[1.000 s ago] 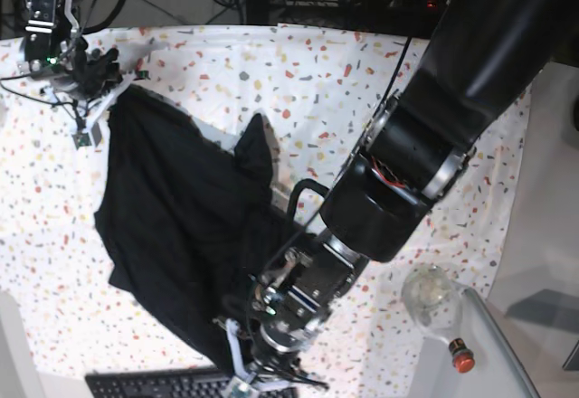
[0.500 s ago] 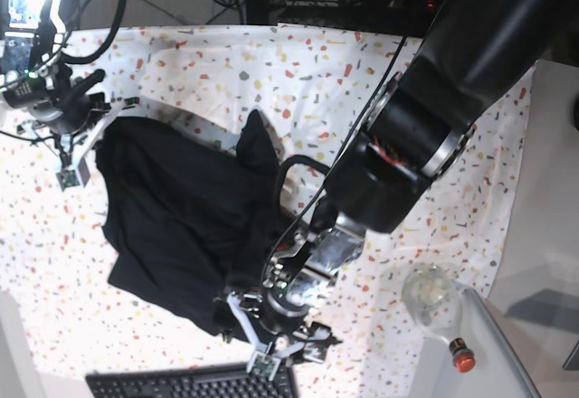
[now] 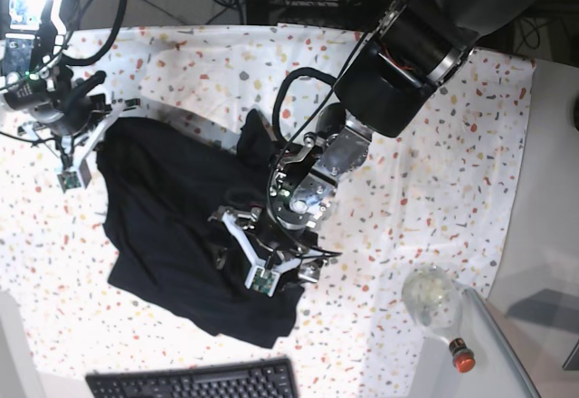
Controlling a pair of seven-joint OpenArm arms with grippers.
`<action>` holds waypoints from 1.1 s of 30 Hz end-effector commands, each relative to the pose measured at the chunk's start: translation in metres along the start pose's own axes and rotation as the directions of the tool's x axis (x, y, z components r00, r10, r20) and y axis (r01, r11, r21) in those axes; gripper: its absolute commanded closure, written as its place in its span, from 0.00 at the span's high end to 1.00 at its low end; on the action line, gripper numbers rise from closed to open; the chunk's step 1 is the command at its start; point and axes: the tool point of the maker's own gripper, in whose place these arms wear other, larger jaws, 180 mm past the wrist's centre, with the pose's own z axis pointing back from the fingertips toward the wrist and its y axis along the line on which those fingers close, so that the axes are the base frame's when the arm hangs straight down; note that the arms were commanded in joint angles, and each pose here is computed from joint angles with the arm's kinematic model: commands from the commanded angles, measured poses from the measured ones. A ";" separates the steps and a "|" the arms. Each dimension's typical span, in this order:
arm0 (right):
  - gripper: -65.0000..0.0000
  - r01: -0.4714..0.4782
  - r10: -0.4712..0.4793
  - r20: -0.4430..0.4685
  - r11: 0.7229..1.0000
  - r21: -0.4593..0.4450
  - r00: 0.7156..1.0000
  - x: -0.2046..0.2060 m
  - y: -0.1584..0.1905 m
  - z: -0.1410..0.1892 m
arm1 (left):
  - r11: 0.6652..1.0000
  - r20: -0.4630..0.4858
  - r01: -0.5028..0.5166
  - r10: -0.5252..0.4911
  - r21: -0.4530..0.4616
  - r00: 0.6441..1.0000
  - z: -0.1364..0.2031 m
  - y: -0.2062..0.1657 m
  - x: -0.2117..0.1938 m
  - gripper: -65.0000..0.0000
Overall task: Layout the t-shirt on the table in an organized manner, then fold the t-shirt properly
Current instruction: 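Pull the shirt with the left gripper toward the keyboard and release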
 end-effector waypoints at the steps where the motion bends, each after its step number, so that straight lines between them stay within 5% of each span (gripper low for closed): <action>1: 0.00 -0.009 0.010 0.041 1.000 -0.010 0.999 0.012 -0.004 0.004 | 1.000 0.036 0.003 -0.003 -0.001 0.999 -0.005 -0.002 0.016 0.94; 5: 0.00 -0.009 0.010 0.041 1.000 -0.010 0.999 0.012 -0.004 0.004 | 1.000 -0.045 0.008 -0.008 0.008 0.999 -0.014 -0.003 0.001 0.83; 8: 0.00 -0.008 0.008 0.039 1.000 -0.014 0.999 0.011 -0.005 0.004 | 1.000 -0.126 0.013 -0.011 0.009 0.992 -0.018 -0.006 -0.012 0.48; 12: 0.00 -0.010 0.010 0.037 1.000 -0.018 0.999 0.010 -0.007 0.005 | 1.000 -0.093 0.009 -0.008 0.004 0.996 -0.019 -0.007 0.002 0.02; 19: 0.00 -0.018 0.018 -0.003 1.000 -0.021 1.000 -0.006 -0.009 0.006 | 0.999 -0.092 0.038 -0.037 0.011 0.995 -0.004 0.020 0.042 0.00; 24: 0.00 -0.055 0.053 -0.093 0.998 -0.025 0.994 -0.046 -0.015 0.013 | 0.989 -0.051 0.024 -0.017 0.148 0.999 0.041 0.069 0.089 0.00; 27: 0.00 -0.109 0.109 -0.116 0.994 0.001 0.987 -0.056 -0.014 0.016 | 0.989 -0.014 0.027 -0.025 0.143 1.000 0.065 0.072 0.121 0.00; 33: 0.00 -0.205 0.205 -0.055 0.979 -0.007 0.977 -0.030 -0.020 0.026 | 0.984 0.067 0.078 -0.090 0.160 0.994 0.073 0.069 0.180 0.00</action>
